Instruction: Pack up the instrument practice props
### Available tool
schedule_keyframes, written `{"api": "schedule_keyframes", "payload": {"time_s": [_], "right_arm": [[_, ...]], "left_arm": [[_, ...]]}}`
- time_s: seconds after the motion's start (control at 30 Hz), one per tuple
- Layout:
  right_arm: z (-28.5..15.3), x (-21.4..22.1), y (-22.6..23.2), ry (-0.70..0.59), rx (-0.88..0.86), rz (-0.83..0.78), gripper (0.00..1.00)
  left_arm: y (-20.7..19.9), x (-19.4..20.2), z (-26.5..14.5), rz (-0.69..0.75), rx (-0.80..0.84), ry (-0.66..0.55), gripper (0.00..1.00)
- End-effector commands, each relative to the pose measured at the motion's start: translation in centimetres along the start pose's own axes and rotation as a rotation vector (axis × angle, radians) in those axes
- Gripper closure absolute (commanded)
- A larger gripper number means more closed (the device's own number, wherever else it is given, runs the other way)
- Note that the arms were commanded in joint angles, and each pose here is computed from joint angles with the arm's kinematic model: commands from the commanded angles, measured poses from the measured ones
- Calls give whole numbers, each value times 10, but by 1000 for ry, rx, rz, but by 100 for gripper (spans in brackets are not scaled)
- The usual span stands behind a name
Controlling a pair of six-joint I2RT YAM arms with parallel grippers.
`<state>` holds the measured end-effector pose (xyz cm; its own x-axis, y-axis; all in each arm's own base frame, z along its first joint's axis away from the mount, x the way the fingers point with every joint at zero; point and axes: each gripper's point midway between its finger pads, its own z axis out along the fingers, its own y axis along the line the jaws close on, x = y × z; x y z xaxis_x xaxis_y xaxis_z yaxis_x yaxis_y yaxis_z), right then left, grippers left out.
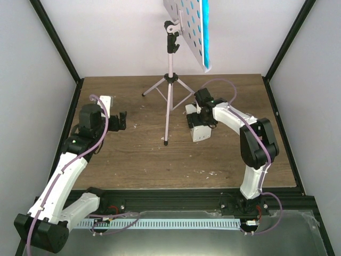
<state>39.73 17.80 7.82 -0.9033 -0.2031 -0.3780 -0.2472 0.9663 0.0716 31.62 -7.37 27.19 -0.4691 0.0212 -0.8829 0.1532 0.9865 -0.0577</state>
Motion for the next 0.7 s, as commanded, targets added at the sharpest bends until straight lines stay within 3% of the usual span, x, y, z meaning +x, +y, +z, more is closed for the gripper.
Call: {"api": "schedule_keyframes", "payload": {"time_s": [0.0,0.33,0.5,0.67], "right_arm": [[-8,33,9,70,45,1,3],[-45,111,29,177,-30,76,8],[-59,117,31,166,-56,83,2],[-70,96,26,109,-6,58,0]], "left_arm": [[1,0,3,-8,-2,-9,0],[0,2,7,-5,3,4,0],[-2,5,9,-9,14,16,0],[-4,6,10,-10,25,21,0]]}}
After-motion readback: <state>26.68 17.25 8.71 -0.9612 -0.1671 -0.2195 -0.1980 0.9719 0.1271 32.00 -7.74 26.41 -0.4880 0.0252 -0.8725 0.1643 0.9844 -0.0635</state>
